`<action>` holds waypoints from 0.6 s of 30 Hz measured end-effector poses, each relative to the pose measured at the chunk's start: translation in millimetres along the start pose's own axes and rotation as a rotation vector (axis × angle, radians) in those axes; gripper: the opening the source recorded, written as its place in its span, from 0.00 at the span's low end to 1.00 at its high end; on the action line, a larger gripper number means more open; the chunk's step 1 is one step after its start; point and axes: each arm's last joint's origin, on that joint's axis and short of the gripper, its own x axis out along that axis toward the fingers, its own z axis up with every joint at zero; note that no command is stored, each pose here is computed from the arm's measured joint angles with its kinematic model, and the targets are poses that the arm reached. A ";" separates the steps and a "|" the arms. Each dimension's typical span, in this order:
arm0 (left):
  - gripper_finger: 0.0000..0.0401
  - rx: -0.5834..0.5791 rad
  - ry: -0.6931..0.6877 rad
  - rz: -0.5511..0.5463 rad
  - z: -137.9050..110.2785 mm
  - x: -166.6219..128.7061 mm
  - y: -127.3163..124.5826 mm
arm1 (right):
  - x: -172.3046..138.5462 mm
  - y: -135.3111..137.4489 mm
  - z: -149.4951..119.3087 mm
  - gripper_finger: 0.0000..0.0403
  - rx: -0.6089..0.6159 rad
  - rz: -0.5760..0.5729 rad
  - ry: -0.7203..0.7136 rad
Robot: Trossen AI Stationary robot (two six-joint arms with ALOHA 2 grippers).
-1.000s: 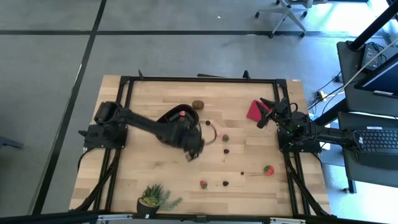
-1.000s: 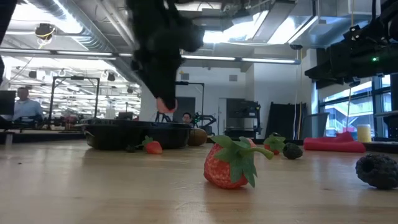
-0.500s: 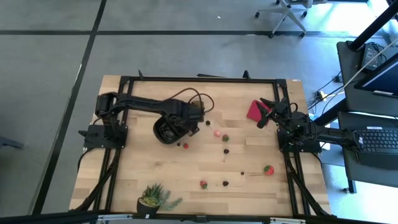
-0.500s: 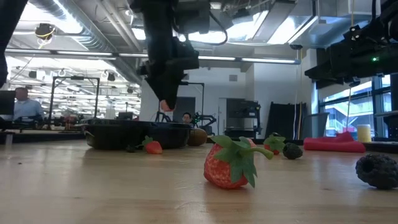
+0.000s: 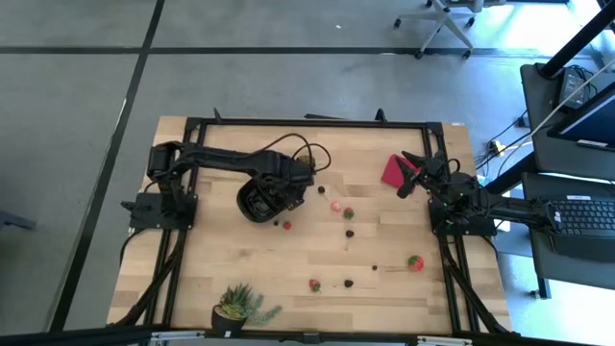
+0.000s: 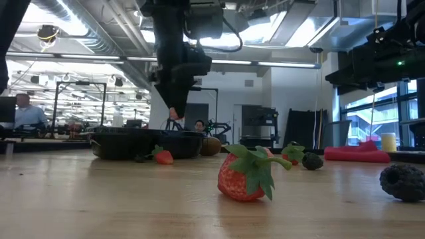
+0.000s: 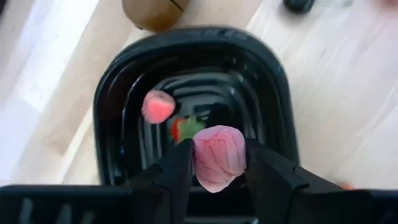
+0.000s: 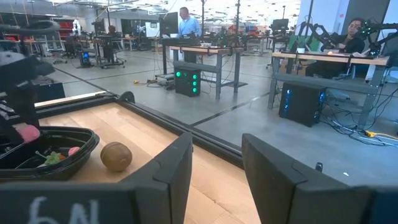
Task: Pick and placing Produce into tupperware
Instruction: Put the pink peach into the black bin
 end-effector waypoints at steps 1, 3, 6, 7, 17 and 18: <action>0.33 0.025 -0.004 0.024 -1.7 -1.7 -0.5 | 0.0 0.0 0.1 0.35 0.000 0.000 0.000; 0.33 0.055 -0.029 0.076 -3.2 -4.4 -1.6 | 0.0 0.0 0.1 0.35 0.000 0.000 0.000; 0.31 0.083 -0.042 0.124 -4.7 -5.3 -2.8 | 0.0 0.0 0.1 0.35 0.000 0.000 0.000; 0.31 0.102 -0.044 0.126 -5.1 -5.6 -3.8 | 0.0 0.0 0.0 0.35 0.000 0.000 0.000; 0.37 0.050 0.012 0.040 -6.3 -4.6 -3.3 | 0.0 0.0 0.0 0.35 0.000 0.000 0.000; 0.39 0.049 0.017 0.031 -6.3 -4.4 -3.0 | 0.0 0.0 0.1 0.35 0.000 0.000 0.000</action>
